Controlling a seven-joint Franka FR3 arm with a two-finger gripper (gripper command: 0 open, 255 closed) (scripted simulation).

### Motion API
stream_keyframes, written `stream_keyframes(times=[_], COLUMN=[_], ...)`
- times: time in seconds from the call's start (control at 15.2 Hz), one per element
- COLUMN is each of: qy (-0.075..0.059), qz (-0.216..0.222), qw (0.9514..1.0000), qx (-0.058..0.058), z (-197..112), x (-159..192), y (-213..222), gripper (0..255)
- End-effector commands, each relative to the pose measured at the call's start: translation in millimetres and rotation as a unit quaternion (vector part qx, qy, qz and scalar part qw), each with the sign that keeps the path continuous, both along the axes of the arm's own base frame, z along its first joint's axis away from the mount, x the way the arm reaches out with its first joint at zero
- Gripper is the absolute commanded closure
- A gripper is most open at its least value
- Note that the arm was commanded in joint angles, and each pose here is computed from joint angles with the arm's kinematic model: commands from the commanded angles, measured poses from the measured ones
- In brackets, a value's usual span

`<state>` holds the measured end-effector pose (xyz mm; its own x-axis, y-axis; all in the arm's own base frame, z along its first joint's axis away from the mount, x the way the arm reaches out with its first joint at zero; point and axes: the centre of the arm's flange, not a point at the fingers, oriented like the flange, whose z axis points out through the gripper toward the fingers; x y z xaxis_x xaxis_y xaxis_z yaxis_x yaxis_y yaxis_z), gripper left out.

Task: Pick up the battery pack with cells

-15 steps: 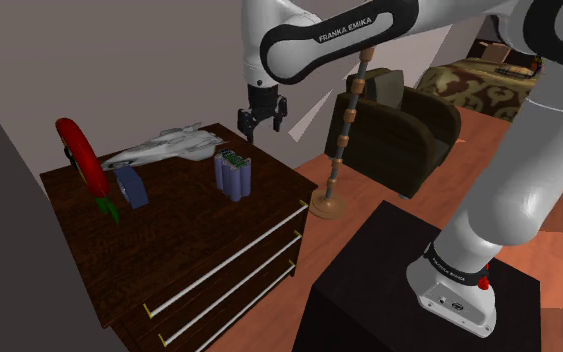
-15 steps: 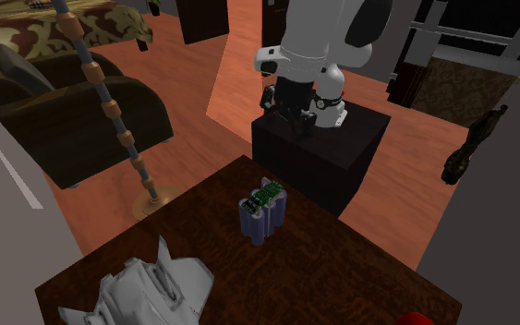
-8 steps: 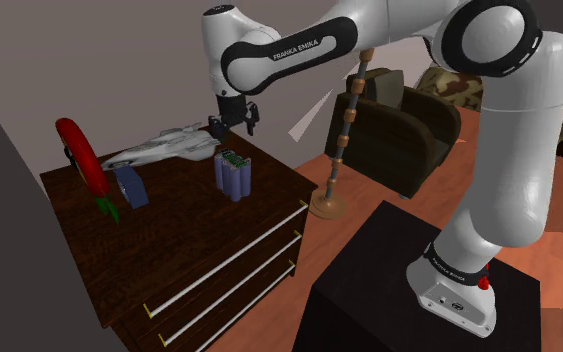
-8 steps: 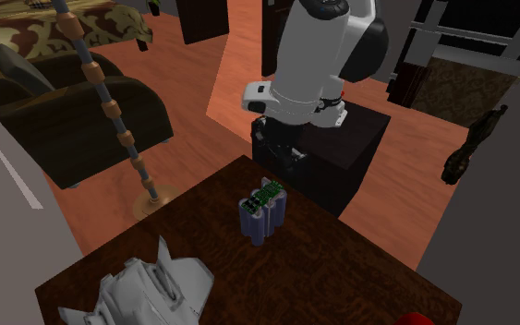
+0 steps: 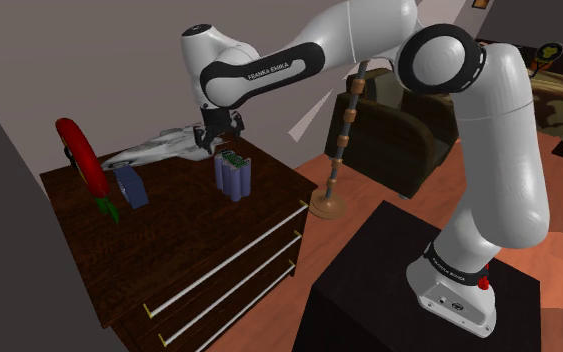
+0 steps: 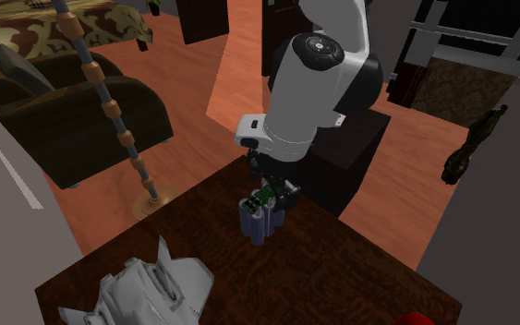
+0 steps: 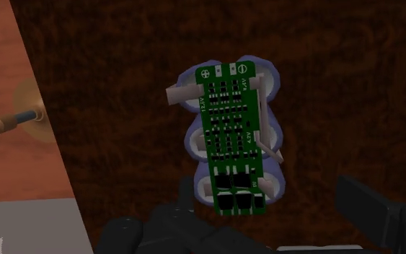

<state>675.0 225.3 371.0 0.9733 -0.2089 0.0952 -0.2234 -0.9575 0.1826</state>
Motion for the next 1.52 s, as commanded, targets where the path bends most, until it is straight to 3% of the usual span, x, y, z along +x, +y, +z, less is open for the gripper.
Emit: stream_keyframes(times=[0.0,0.26,0.33,0.92,1.45], qy=[0.0,0.0,0.0,0.0,0.0], qz=[0.0,0.0,0.0,0.0,0.0], qw=[1.0,1.0,1.0,1.0,1.0], qx=[0.0,0.0,0.0,0.0,0.0], z=[-11,-24,-24,-24,18], x=[2,2,1,2,2], y=[0,0,0,0,0], gripper=[0,0,255,255,255])
